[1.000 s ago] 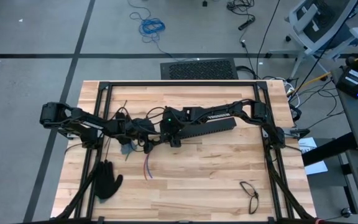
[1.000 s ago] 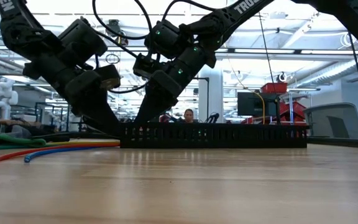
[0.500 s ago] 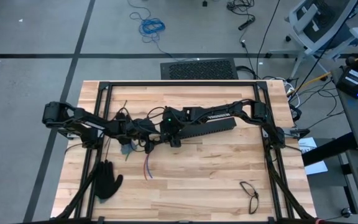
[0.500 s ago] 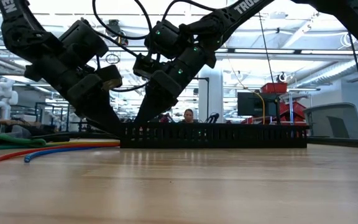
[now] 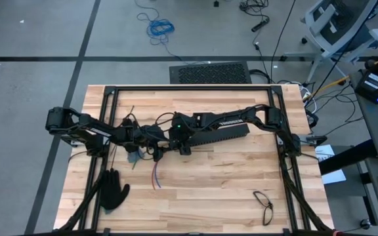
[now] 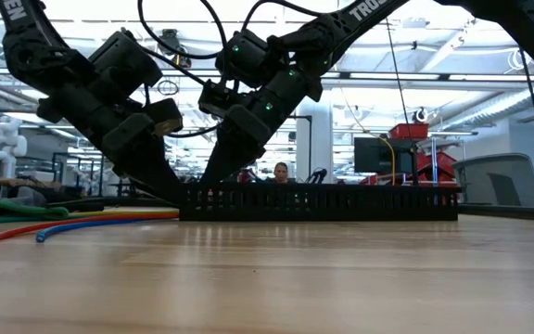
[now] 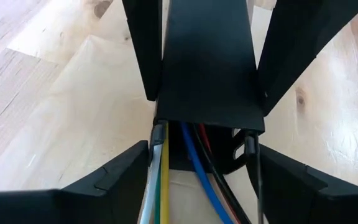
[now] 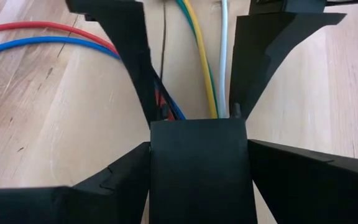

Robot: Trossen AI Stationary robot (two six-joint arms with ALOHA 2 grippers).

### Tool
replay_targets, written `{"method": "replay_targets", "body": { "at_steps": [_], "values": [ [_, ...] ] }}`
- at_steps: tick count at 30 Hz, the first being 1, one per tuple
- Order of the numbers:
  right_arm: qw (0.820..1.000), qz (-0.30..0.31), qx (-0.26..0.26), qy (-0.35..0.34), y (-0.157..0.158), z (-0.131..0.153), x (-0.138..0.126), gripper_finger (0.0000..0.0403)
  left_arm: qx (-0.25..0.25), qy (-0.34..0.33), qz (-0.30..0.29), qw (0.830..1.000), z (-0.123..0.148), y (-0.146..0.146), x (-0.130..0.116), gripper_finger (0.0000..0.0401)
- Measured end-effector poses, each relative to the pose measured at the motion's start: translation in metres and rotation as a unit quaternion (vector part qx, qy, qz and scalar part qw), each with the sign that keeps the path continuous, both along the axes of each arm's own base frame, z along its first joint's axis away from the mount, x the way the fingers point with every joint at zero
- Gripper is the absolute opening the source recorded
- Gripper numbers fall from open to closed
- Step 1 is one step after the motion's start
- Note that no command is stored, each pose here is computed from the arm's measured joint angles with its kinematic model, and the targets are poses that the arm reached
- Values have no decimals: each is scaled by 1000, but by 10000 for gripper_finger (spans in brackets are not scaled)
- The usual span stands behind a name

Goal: Ziptie cables

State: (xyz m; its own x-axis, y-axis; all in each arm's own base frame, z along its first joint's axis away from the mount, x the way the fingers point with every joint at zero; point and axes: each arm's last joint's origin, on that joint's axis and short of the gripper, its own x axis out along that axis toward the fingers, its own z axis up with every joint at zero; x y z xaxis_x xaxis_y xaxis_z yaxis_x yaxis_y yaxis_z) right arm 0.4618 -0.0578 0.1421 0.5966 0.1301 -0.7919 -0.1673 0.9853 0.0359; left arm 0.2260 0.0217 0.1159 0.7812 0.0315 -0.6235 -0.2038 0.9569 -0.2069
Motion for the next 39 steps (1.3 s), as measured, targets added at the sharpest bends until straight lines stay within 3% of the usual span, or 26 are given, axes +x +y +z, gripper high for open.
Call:
{"method": "replay_targets", "body": {
  "at_steps": [7, 28, 32, 39],
  "values": [
    [1000, 0, -1, -26, -1, 3, 4, 242, 2, 1, 1, 1000, 0, 0, 0, 223],
    [999, 2, -4, -37, 0, 4, 6, 242, 14, 7, 2, 1000, 3, 1, 2, 223],
    [999, 3, -4, -37, 0, 4, 6, 242, 30, 4, -10, 1000, 3, 1, 3, 249],
    [999, 0, -8, -46, 0, 4, 8, 242, 50, -2, -23, 998, 4, 1, 4, 340]
  ]
}}
